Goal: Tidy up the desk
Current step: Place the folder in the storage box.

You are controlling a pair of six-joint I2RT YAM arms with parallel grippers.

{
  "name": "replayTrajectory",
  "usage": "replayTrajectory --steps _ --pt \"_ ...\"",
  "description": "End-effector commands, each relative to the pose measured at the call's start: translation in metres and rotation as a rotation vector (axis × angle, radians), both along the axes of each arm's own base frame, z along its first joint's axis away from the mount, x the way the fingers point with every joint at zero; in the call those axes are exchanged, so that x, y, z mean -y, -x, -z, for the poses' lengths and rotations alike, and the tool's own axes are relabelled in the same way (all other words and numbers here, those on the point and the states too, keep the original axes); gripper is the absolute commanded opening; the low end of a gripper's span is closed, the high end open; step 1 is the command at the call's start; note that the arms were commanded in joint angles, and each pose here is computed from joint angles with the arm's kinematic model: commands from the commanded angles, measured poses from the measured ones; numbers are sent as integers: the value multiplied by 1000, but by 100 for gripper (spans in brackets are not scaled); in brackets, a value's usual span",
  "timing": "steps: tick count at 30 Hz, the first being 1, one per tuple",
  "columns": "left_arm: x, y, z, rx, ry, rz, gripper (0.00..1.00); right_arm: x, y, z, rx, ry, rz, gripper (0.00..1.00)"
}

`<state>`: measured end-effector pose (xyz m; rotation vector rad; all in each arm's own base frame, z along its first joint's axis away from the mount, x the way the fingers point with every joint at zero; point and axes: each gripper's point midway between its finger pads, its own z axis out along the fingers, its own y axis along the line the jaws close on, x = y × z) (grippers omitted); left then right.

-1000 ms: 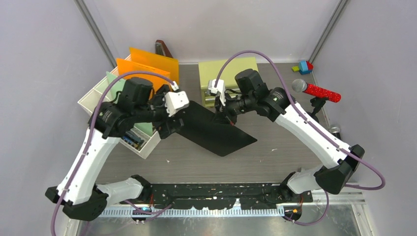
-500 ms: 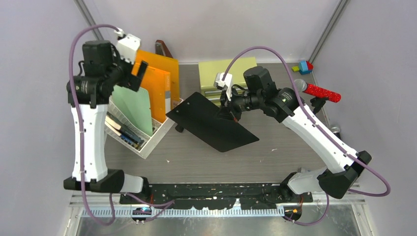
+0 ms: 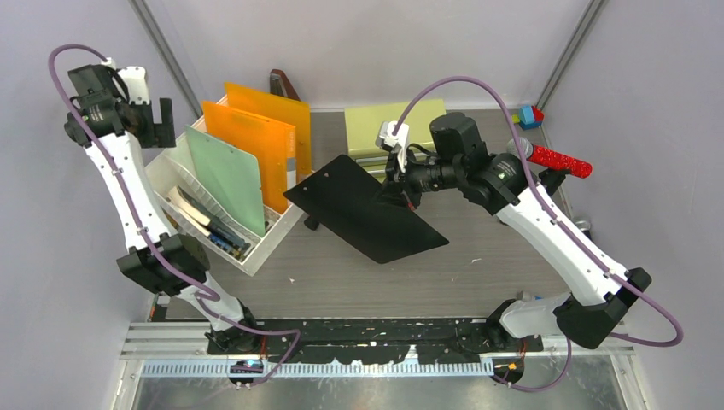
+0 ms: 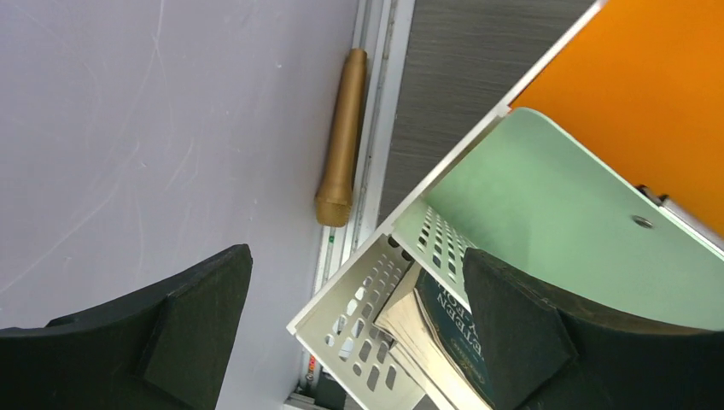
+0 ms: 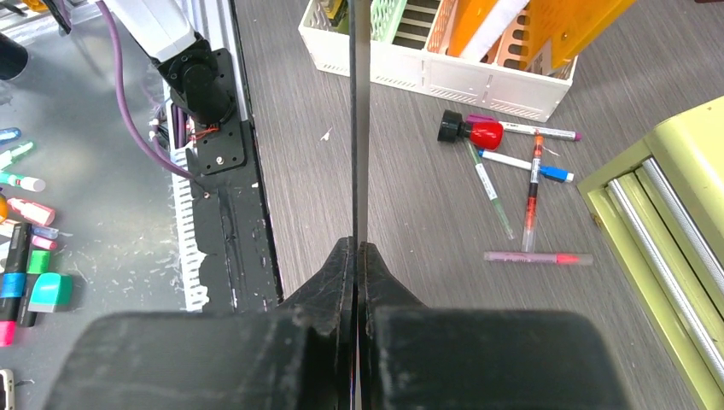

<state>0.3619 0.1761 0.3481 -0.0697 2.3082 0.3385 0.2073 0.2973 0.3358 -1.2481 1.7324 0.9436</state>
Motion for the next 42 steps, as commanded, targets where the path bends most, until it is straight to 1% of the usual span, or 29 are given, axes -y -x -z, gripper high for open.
replayTrajectory --steps 1,7,15,17,22,28,32,34,37,42 --pt "0 -9 1 44 60 8 97 -3 4 -37 72 -92 -23 0" --pt "-1 -17 38 -11 128 16 92 -5 2 -33 59 -85 -24 0" --pt "-5 -33 72 -22 148 38 90 -17 -3 -37 29 -109 -38 0" --pt "-1 -32 79 -37 167 55 87 -21 -6 -40 21 -120 -38 0" --pt "23 -14 99 -87 256 107 79 -34 -16 -57 10 -178 -27 0" --pt "50 13 113 -108 336 128 75 -56 -26 -86 -4 -268 -23 0" --pt "68 28 118 -121 408 133 73 -72 -36 -90 -19 -294 -22 0" --pt "74 34 117 -119 423 133 73 -77 -38 -95 -5 -307 -24 0" --pt "75 43 114 -111 406 124 74 -87 -44 -100 -4 -337 -20 0" --pt "68 46 85 -82 337 113 88 -109 -50 -106 -11 -380 -46 0"
